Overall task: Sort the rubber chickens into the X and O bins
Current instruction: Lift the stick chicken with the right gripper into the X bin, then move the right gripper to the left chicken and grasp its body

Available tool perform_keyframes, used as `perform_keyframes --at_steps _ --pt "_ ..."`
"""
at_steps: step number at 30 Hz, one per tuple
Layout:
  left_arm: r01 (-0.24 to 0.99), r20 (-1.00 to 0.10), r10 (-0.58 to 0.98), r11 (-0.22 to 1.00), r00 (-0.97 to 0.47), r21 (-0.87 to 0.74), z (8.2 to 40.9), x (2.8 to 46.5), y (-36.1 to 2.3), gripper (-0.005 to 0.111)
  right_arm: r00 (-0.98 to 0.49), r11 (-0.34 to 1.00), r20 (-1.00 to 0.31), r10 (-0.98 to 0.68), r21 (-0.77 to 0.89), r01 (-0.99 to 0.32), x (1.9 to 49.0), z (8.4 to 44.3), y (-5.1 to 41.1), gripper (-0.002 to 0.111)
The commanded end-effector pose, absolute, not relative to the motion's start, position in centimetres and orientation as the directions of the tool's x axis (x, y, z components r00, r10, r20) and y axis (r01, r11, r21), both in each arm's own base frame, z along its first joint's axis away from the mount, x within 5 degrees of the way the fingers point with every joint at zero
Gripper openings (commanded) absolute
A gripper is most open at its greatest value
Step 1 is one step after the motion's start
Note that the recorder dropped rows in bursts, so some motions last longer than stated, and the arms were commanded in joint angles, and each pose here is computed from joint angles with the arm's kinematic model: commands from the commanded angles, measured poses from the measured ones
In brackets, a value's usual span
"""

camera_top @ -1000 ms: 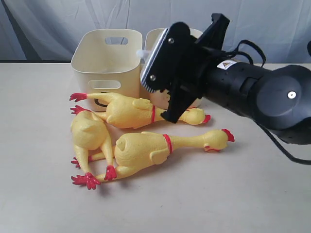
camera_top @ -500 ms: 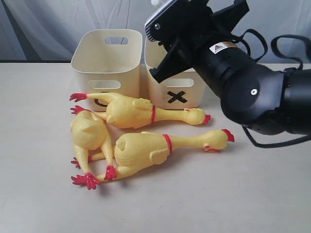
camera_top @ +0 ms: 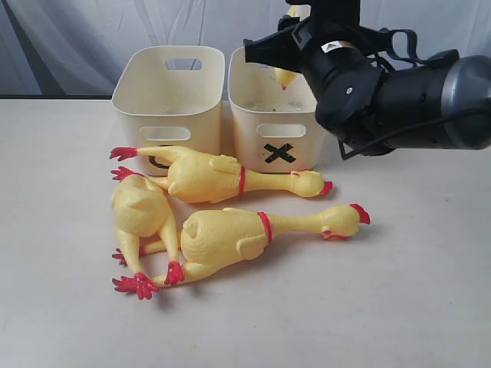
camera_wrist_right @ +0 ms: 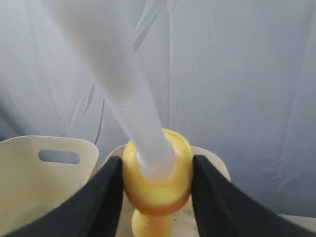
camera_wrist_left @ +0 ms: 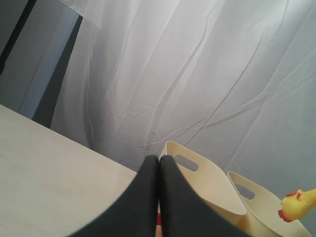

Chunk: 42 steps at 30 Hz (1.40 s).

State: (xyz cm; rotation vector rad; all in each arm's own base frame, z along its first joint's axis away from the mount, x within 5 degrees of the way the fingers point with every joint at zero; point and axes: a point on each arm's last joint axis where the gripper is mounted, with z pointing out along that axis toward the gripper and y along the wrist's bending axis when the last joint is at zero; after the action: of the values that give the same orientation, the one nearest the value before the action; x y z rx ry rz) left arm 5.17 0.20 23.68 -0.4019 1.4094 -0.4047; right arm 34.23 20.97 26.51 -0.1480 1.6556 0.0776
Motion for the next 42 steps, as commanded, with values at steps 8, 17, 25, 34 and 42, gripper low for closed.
perform_keyframes --at_steps 8,17,25,34,42 --pt "0.046 -0.86 -0.496 0.868 0.118 -0.495 23.9 5.1 0.1 0.0 -0.13 0.983 -0.99 -0.064 -0.04 -0.18 34.8 25.7 21.5 0.069" --pt "0.046 -0.86 -0.496 0.868 0.118 -0.495 23.9 5.1 0.1 0.0 -0.128 0.982 -0.99 -0.058 -0.034 -0.186 34.6 26.1 21.5 0.069" --pt "0.046 -0.86 -0.496 0.868 0.118 -0.495 23.9 5.1 0.1 0.0 -0.185 0.96 -0.981 -0.055 -0.001 -0.281 33.7 27.1 21.9 0.069" --pt "0.046 -0.86 -0.496 0.868 0.118 -0.495 23.9 5.1 0.1 0.0 -0.257 0.763 -0.889 -0.379 -0.143 -0.63 31.5 25.3 24.2 0.069" --pt "0.046 -0.86 -0.496 0.868 0.118 -0.495 23.9 5.1 0.1 0.0 -0.237 0.661 -0.852 -0.468 -0.158 -0.734 29.3 24.8 26.4 0.069"
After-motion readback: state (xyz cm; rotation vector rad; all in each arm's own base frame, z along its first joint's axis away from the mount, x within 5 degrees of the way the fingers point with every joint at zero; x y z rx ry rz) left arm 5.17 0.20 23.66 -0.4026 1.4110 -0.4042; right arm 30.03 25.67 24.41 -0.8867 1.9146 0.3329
